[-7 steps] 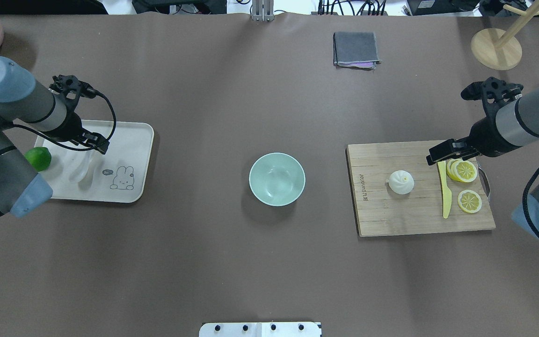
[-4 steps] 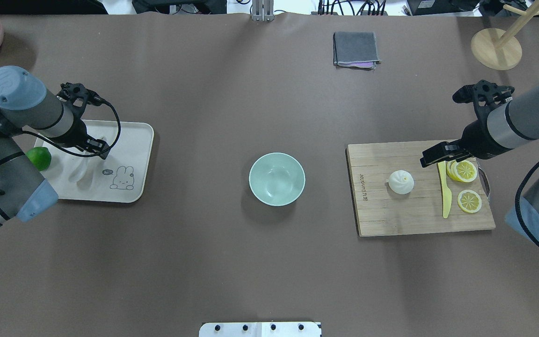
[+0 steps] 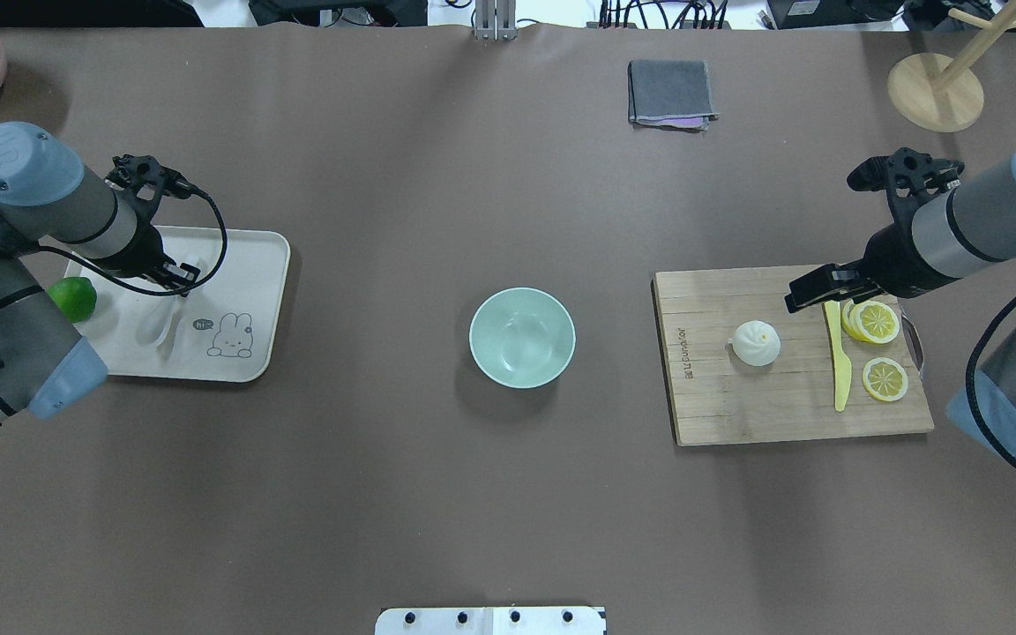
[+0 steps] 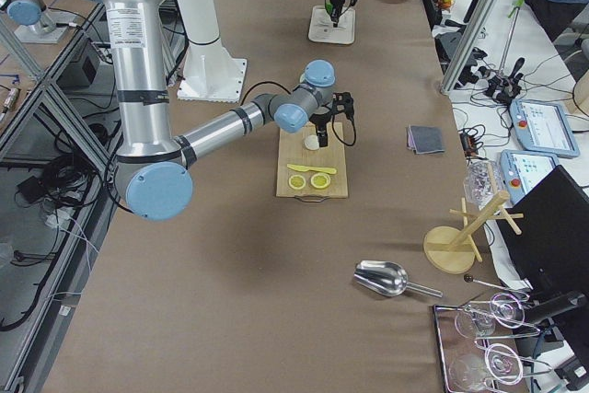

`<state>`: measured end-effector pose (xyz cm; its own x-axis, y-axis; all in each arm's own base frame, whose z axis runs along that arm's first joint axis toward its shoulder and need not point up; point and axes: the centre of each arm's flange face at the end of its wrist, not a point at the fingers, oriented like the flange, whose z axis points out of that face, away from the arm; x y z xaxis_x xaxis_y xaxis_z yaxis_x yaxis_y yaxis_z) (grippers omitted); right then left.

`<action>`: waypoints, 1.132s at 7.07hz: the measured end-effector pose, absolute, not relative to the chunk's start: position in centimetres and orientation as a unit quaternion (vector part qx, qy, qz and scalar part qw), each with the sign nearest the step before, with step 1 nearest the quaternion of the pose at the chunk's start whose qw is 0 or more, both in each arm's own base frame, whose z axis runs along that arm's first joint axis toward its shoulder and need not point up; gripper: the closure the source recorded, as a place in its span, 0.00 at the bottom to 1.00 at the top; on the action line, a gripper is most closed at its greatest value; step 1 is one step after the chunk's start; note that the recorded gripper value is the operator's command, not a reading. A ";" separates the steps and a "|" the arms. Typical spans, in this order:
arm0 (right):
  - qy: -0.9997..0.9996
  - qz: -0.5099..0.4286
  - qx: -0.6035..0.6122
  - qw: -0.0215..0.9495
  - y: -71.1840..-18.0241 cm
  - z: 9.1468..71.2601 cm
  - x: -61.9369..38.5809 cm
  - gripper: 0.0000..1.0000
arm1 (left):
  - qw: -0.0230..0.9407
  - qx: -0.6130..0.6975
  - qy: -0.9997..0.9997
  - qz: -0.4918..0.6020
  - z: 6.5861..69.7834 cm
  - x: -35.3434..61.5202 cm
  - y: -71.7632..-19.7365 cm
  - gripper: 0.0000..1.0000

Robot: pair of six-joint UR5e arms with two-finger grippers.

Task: Put spoon and bun in bowl

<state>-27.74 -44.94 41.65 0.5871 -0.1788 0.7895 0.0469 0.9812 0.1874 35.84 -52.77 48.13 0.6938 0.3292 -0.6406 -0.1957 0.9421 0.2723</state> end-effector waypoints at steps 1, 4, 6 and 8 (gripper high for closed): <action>-0.451 -0.060 0.071 0.888 -44.9 41.5 -27.9 0.03 | 0.915 0.094 0.366 0.143 47.7 35.8 -52.8 1.00; -0.441 -0.063 0.075 0.892 -44.1 41.4 -30.2 0.03 | 0.897 0.117 0.410 0.121 39.9 36.0 -52.3 1.00; -0.432 -0.067 0.077 0.896 -43.1 41.3 -32.9 0.04 | 0.875 0.111 0.461 0.092 31.0 40.5 -51.8 1.00; -0.420 -0.072 0.080 0.901 -43.0 41.7 -35.2 0.07 | 0.857 0.094 0.502 0.068 23.2 45.8 -50.3 1.00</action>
